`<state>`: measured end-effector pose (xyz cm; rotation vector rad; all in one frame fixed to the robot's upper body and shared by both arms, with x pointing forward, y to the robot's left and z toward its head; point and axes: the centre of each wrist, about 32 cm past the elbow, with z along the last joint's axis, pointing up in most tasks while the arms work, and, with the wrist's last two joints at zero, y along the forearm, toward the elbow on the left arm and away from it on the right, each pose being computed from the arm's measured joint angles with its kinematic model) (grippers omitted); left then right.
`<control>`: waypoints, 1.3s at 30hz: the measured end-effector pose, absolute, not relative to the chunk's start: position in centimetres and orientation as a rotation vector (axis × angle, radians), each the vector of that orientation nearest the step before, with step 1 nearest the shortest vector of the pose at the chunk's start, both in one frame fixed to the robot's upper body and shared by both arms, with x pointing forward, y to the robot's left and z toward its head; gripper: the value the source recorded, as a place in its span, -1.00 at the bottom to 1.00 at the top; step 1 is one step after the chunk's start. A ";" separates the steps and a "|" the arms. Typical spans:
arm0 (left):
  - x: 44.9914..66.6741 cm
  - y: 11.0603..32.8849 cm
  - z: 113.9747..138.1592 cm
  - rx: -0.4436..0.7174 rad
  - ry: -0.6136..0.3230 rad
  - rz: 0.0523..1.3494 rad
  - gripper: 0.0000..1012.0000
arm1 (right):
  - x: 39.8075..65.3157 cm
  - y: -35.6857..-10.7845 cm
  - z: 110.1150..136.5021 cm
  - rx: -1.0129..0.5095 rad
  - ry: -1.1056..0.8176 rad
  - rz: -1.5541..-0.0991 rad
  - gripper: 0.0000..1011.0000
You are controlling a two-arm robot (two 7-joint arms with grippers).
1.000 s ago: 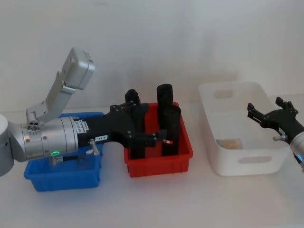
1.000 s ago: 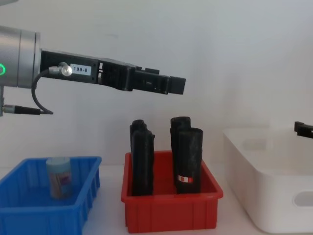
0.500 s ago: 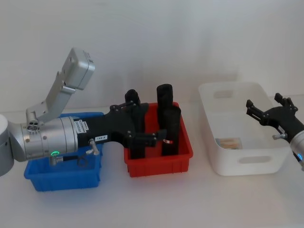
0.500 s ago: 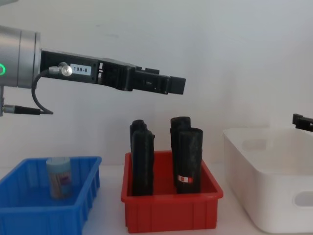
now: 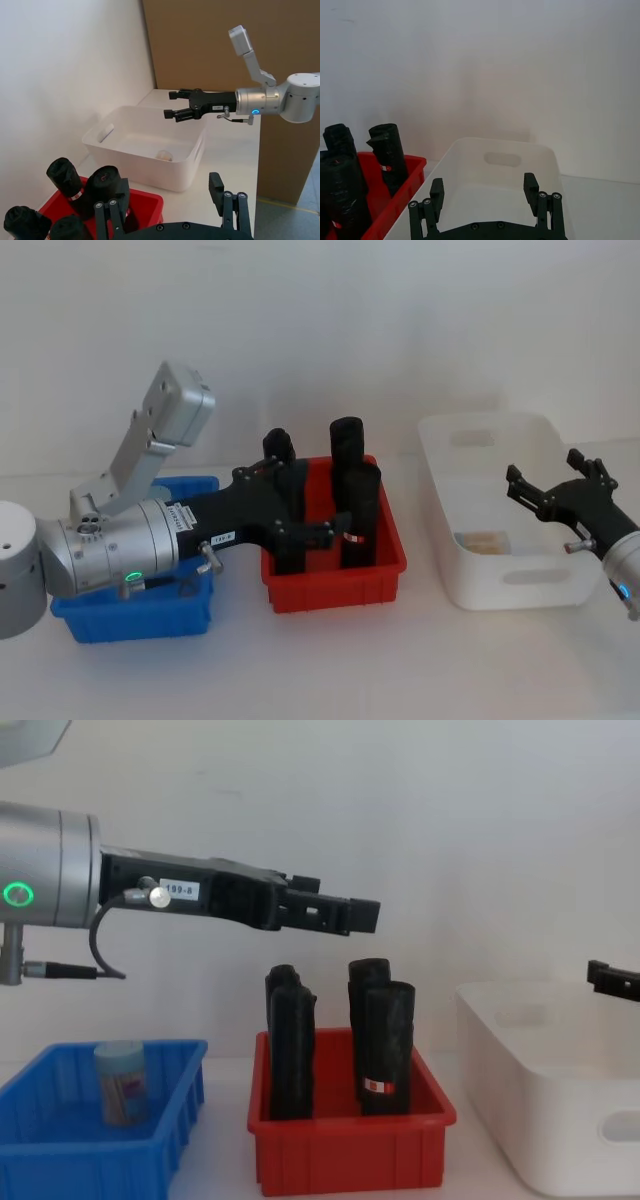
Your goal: Pick the cotton swabs from the blue box and place them into the white box.
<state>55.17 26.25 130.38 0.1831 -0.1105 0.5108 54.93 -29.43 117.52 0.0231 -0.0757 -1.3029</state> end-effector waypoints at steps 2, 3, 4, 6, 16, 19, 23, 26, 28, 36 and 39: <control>55.0 26.0 130.0 0.182 -0.117 0.536 0.98 | 54.4 -29.1 117.5 0.021 -0.076 -1.298 0.98; 55.0 25.9 129.8 0.182 -0.119 0.541 0.98 | 54.2 -28.9 117.5 0.021 -0.076 -1.296 0.98; 54.8 25.8 129.6 0.182 -0.124 0.559 0.98 | 54.0 -28.8 117.5 0.020 -0.076 -1.295 0.98; 54.7 25.6 129.3 0.181 -0.129 0.573 0.98 | 53.4 -28.5 117.5 0.019 -0.077 -1.290 0.98; 53.9 24.5 127.6 0.171 -0.158 0.673 0.98 | 50.6 -26.9 117.6 0.017 -0.080 -1.269 0.98; 53.7 24.2 127.0 0.167 -0.167 0.705 0.98 | 49.8 -26.4 117.7 0.016 -0.079 -1.264 0.98; 53.4 23.8 126.4 0.162 -0.177 0.742 0.98 | 48.7 -25.8 117.9 0.017 -0.079 -1.256 0.98; 53.1 23.5 125.9 0.157 -0.186 0.773 0.98 | 47.8 -25.4 118.0 0.018 -0.079 -1.249 0.98; 52.9 23.3 125.5 0.153 -0.191 0.795 0.98 | 47.1 -25.0 118.2 0.019 -0.078 -1.245 0.98; 52.1 22.5 124.3 0.137 -0.212 0.869 0.98 | 45.1 -24.1 118.7 0.023 -0.076 -1.234 0.98; 51.8 22.1 123.8 0.130 -0.220 0.898 0.98 | 44.7 -23.9 118.8 0.025 -0.075 -1.231 0.98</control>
